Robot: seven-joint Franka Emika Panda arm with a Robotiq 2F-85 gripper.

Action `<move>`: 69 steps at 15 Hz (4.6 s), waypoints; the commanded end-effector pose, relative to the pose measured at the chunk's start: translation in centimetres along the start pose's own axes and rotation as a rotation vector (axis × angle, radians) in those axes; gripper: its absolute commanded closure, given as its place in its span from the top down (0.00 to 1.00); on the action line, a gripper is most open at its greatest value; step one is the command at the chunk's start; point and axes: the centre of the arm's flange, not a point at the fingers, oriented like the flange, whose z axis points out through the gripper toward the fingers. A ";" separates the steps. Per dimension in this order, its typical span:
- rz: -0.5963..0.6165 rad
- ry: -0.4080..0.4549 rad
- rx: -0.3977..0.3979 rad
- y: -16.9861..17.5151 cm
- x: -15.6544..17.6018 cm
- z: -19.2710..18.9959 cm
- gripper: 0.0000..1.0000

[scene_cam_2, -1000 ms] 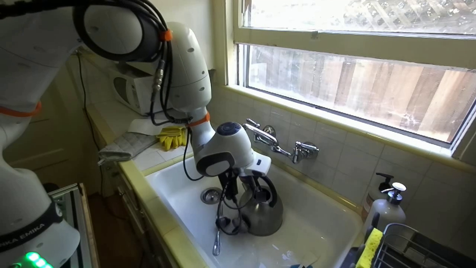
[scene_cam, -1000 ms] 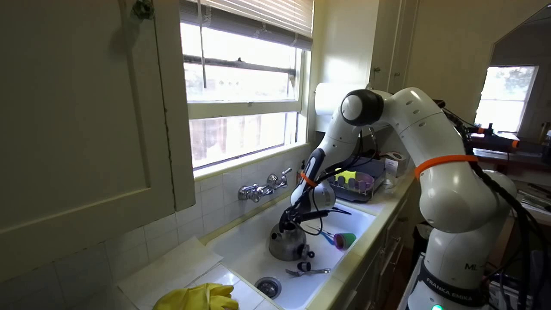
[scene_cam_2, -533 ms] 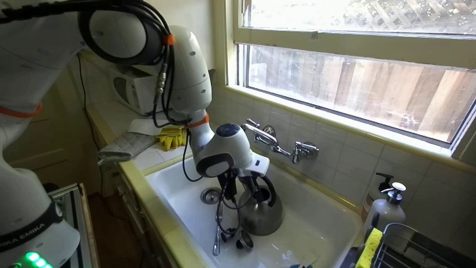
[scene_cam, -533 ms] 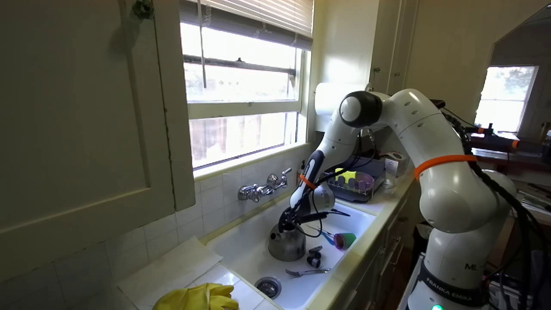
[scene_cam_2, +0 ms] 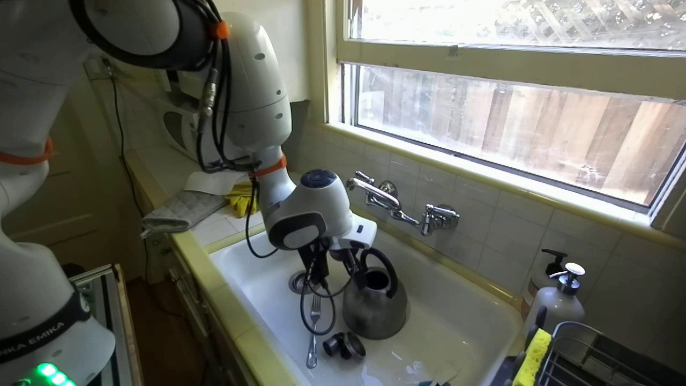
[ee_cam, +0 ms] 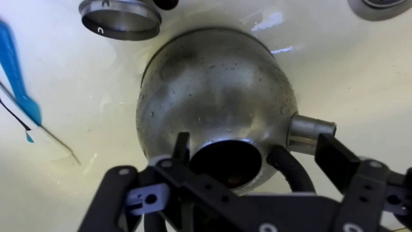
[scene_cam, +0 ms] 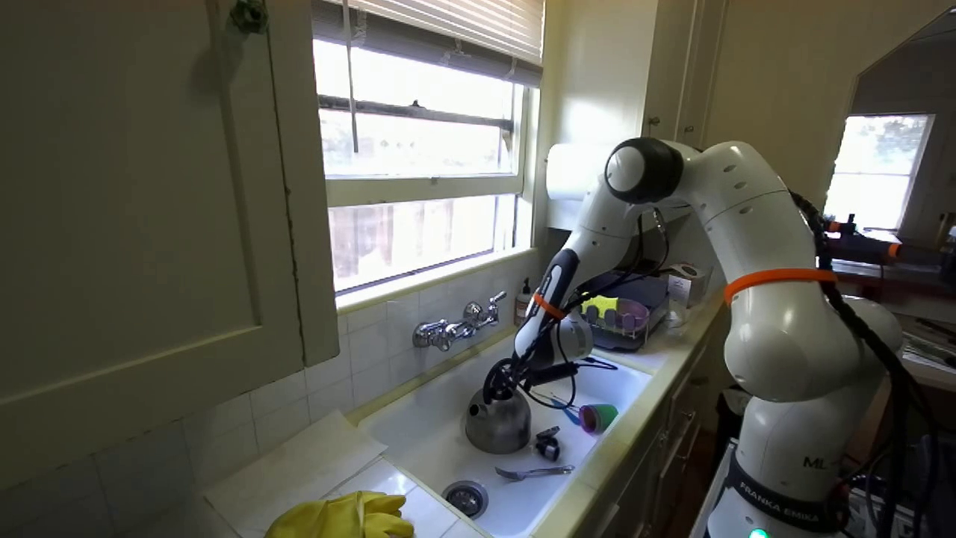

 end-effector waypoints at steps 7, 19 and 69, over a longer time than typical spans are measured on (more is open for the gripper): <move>-0.069 -0.338 0.036 3.0 -4.3 -4.2 1.00; -0.098 -0.500 -0.089 4.6 -5.1 4.2 1.00; -0.346 -0.248 -0.064 12.2 -5.3 6.6 1.00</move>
